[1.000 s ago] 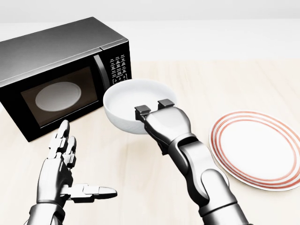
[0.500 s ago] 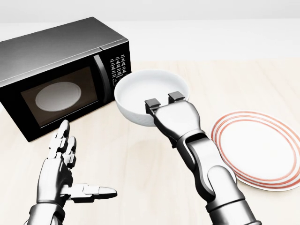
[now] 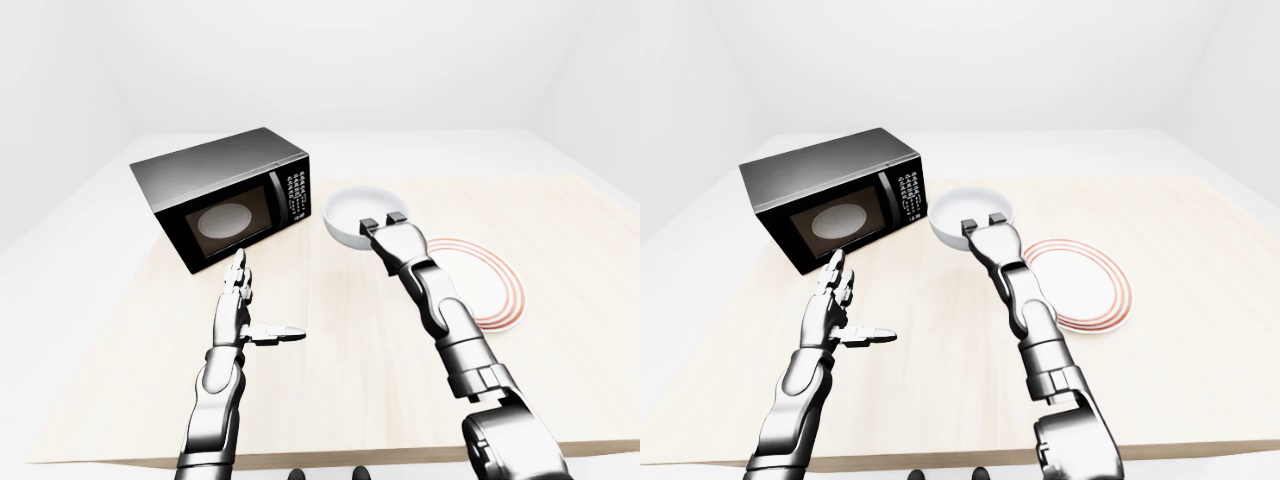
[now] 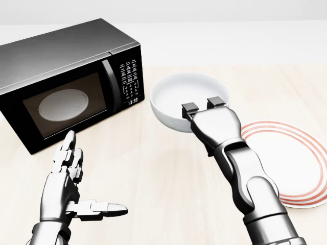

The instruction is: Pick up the white bowl and put it on the plate.

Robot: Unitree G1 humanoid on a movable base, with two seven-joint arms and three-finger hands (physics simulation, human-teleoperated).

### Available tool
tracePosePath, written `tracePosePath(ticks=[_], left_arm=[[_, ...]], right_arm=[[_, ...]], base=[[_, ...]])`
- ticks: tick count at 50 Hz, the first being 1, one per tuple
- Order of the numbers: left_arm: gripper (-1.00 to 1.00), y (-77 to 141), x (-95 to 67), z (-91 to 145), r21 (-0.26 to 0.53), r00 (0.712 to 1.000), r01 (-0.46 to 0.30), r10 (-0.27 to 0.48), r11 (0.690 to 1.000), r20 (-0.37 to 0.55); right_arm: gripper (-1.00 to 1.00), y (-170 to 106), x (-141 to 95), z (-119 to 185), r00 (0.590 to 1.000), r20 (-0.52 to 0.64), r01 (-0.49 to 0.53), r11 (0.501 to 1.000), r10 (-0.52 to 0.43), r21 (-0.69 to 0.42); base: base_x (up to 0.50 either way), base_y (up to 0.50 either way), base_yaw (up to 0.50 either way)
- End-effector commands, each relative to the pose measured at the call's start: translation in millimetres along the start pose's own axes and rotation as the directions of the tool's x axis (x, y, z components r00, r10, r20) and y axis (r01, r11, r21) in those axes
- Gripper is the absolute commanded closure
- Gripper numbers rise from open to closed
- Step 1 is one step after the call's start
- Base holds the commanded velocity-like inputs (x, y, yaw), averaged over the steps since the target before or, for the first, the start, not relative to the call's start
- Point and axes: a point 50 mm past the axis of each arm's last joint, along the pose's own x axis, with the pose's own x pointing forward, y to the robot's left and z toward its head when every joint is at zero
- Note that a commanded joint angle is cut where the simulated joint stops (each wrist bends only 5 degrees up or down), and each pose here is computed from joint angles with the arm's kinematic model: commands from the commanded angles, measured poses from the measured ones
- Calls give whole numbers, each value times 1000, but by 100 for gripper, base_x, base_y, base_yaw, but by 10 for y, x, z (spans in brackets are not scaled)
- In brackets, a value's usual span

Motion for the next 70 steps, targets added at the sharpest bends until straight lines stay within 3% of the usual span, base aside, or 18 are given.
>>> tracePosePath(ticks=[1,70], left_arm=[[-100,0,0,0,0,1000,0,0,1000,0],[-100,0,0,0,0,1000,0,0,1000,0]], right_arm=[[100,-65,-3,-172,998,-46,42,998,-44,-46],[100,109,-343,-828,976,-216,11,1000,-15,-19]], base=[[0,0,0],[0,0,0]])
